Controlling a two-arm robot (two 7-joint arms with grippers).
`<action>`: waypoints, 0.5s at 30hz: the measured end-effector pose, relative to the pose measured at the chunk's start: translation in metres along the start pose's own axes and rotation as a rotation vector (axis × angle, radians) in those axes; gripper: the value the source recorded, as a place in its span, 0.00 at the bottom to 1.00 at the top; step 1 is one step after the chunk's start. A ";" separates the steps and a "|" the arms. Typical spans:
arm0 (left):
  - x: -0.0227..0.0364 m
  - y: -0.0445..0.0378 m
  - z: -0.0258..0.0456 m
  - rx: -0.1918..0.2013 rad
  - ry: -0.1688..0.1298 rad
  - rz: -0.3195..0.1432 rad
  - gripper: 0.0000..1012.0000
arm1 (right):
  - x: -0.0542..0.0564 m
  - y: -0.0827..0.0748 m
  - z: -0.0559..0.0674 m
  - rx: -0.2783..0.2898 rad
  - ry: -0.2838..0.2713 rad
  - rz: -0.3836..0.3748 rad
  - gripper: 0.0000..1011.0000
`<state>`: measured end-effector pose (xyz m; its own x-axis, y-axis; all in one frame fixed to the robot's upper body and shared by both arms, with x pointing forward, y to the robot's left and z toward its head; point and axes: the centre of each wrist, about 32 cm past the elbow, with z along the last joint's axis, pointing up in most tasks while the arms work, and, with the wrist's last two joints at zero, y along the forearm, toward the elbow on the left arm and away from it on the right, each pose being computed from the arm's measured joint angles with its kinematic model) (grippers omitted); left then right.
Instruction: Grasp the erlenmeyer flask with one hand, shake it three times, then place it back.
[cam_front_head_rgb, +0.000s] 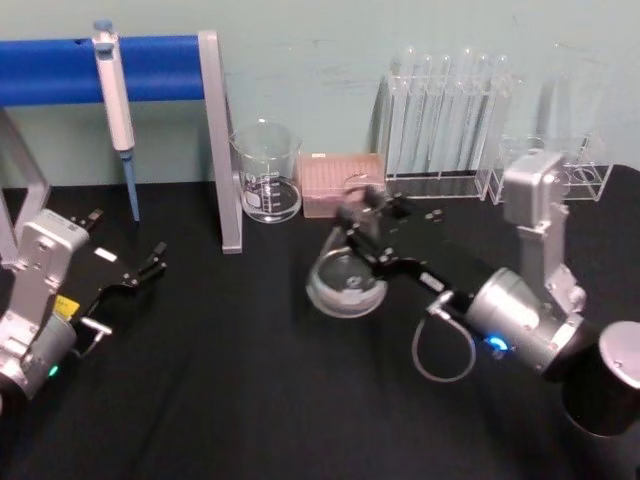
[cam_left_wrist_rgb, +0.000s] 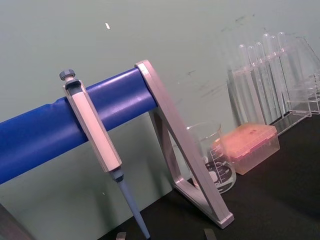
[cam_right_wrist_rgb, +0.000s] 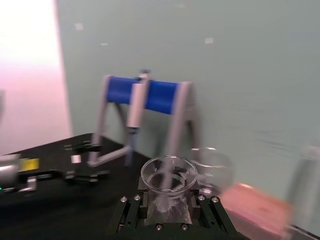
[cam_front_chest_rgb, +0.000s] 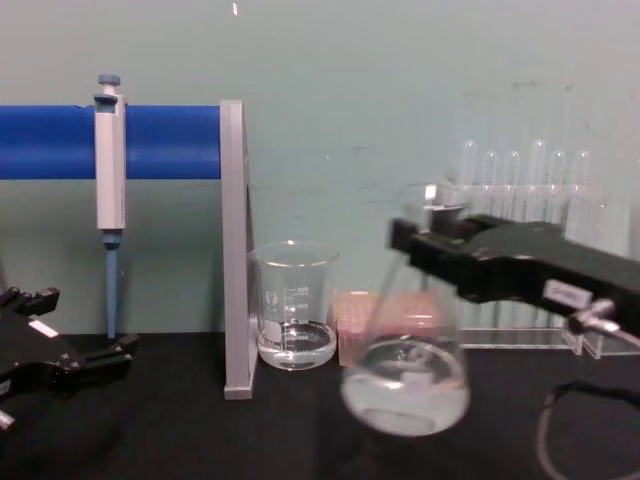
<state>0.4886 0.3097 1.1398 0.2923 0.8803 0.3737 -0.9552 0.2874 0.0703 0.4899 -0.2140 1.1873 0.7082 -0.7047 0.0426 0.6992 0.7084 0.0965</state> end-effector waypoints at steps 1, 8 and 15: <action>0.0000 0.0000 0.0000 0.000 0.000 0.000 0.99 | -0.001 0.002 0.000 0.000 0.001 0.015 0.44; 0.0000 0.0000 0.0000 0.000 0.000 0.000 0.99 | -0.008 0.015 0.000 -0.001 0.005 0.121 0.44; 0.0000 0.0000 0.0000 0.000 0.000 0.000 0.99 | -0.009 0.019 0.001 -0.001 -0.002 0.147 0.44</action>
<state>0.4886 0.3096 1.1398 0.2923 0.8803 0.3738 -0.9552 0.2874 0.0702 0.4965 -0.1945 1.1893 0.8026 -0.5937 0.0577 0.5883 0.8038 0.0885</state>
